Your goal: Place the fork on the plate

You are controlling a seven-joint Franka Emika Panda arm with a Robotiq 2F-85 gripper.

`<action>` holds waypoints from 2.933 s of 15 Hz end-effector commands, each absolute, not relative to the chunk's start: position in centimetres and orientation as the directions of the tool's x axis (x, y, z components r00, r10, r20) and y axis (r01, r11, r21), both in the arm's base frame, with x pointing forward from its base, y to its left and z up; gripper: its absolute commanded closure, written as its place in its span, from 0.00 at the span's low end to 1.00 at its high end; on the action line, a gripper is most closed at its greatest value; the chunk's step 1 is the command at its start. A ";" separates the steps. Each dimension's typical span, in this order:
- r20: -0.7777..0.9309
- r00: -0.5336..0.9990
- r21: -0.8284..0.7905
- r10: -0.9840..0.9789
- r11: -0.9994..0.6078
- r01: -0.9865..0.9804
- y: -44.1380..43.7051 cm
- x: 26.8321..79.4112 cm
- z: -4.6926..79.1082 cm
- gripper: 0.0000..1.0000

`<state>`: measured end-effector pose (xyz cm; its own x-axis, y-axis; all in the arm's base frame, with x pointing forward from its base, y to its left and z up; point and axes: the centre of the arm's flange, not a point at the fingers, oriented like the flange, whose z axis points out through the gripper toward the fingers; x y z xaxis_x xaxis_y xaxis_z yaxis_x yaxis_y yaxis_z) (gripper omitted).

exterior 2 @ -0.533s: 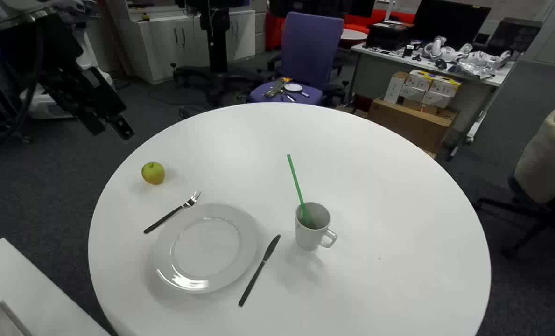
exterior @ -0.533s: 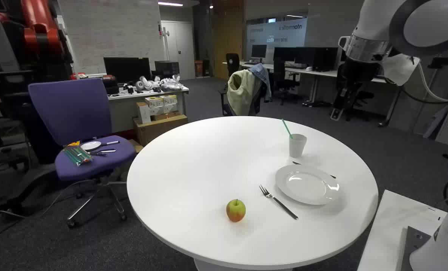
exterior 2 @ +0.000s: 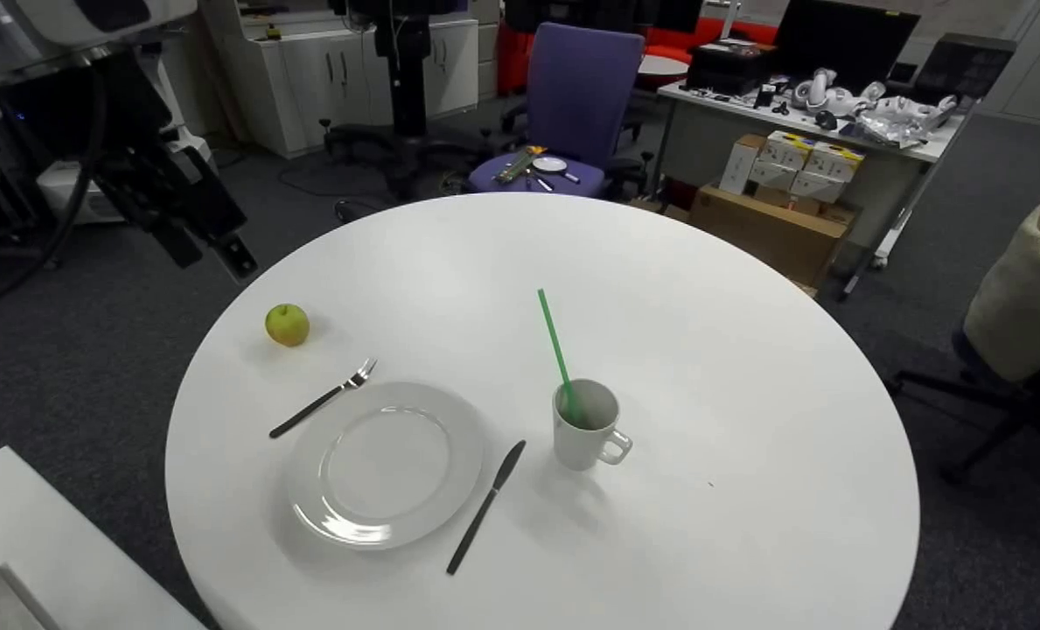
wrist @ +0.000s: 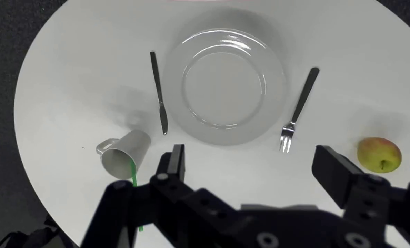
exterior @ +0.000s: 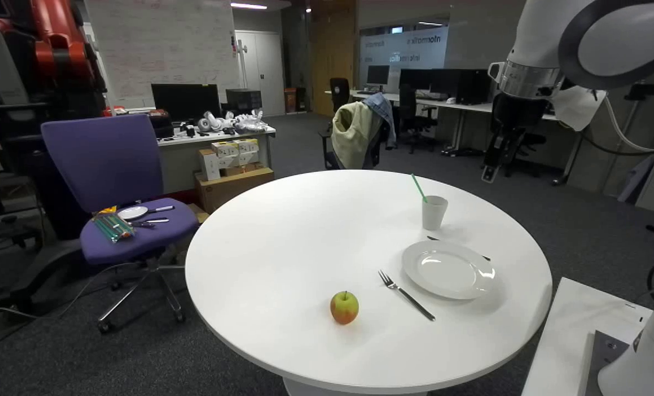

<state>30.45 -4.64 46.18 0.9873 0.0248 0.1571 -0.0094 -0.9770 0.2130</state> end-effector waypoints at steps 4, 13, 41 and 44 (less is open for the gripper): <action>0.091 0.993 0.180 0.074 -0.982 0.057 -3.3 34.6 42.7 0.00; 0.106 0.983 0.178 0.151 -0.975 0.131 -0.1 38.7 37.8 0.00; -0.050 0.950 0.079 -0.309 -0.949 -0.304 1.0 43.9 22.0 0.00; -0.046 0.947 0.089 -0.319 -0.945 -0.315 1.2 44.9 20.8 0.00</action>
<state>43.14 0.77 21.79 0.9534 -0.2949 -0.0643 -0.2894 -0.9536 0.0827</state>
